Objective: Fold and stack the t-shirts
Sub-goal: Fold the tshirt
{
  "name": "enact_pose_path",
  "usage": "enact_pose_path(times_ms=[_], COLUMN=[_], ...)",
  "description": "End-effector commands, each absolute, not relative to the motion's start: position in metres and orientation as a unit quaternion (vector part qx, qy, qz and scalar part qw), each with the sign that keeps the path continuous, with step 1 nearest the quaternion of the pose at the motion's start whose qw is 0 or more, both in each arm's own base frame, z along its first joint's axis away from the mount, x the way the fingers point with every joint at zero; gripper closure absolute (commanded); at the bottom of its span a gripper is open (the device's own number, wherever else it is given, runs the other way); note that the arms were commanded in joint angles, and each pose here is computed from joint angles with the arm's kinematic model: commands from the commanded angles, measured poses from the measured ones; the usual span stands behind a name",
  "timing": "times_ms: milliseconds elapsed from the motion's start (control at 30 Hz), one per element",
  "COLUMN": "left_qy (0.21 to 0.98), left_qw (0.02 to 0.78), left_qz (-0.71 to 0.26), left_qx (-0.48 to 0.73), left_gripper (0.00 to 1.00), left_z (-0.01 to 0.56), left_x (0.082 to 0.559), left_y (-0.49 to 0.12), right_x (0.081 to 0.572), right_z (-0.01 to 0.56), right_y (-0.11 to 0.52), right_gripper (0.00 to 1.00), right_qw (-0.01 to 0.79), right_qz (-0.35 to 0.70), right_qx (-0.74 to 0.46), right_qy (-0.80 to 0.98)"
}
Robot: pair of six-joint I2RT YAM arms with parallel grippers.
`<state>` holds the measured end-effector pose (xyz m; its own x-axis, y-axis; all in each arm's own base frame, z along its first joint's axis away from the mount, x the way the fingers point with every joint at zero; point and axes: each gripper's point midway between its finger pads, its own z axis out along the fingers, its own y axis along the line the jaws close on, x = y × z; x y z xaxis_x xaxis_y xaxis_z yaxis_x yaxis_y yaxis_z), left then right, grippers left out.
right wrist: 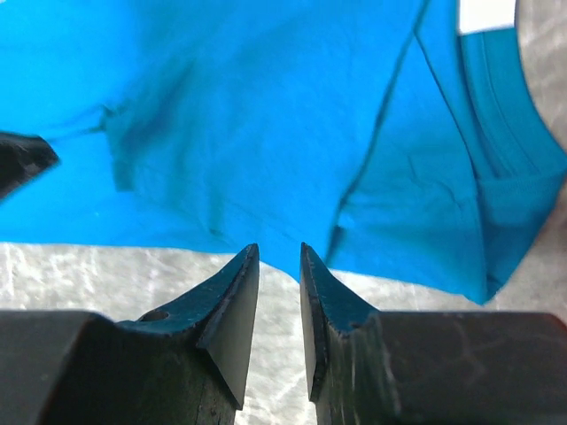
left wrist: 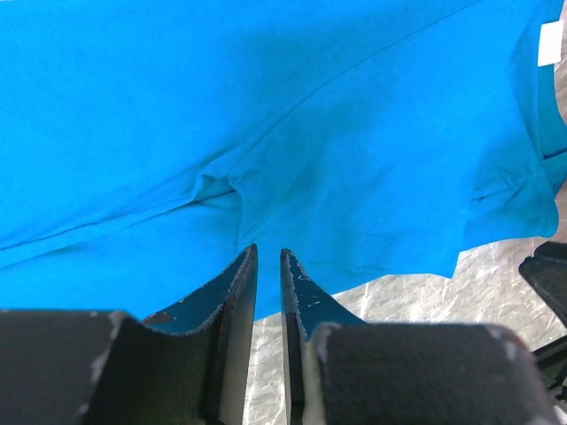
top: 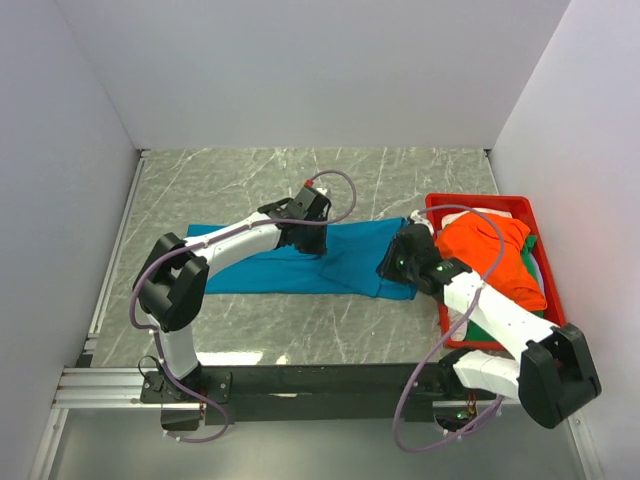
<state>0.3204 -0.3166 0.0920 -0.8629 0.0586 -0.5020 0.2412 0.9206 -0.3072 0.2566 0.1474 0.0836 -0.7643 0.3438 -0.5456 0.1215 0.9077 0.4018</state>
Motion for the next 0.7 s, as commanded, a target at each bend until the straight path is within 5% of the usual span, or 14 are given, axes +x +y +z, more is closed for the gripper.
enact_pose_path(times_ms=[0, 267, 667], left_qy=[0.941, 0.956, 0.955], left_qw=[0.265, 0.233, 0.201], left_qz=[-0.202, -0.164, -0.105], left_qx=[0.052, -0.071, -0.191], left_gripper=[0.78, 0.79, 0.81], left_z=[0.111, 0.075, 0.029], left_x=[0.330, 0.344, 0.299], left_y=[-0.310, -0.221, -0.147], right_x=[0.285, 0.321, 0.363], right_z=[0.112, 0.093, 0.039], right_y=[0.157, 0.174, 0.170], right_gripper=[0.67, 0.48, 0.46], right_qw=[0.355, 0.329, 0.271], right_qz=[0.182, 0.177, 0.080], right_qx=[0.134, 0.144, 0.133], right_qy=[0.907, 0.916, 0.950])
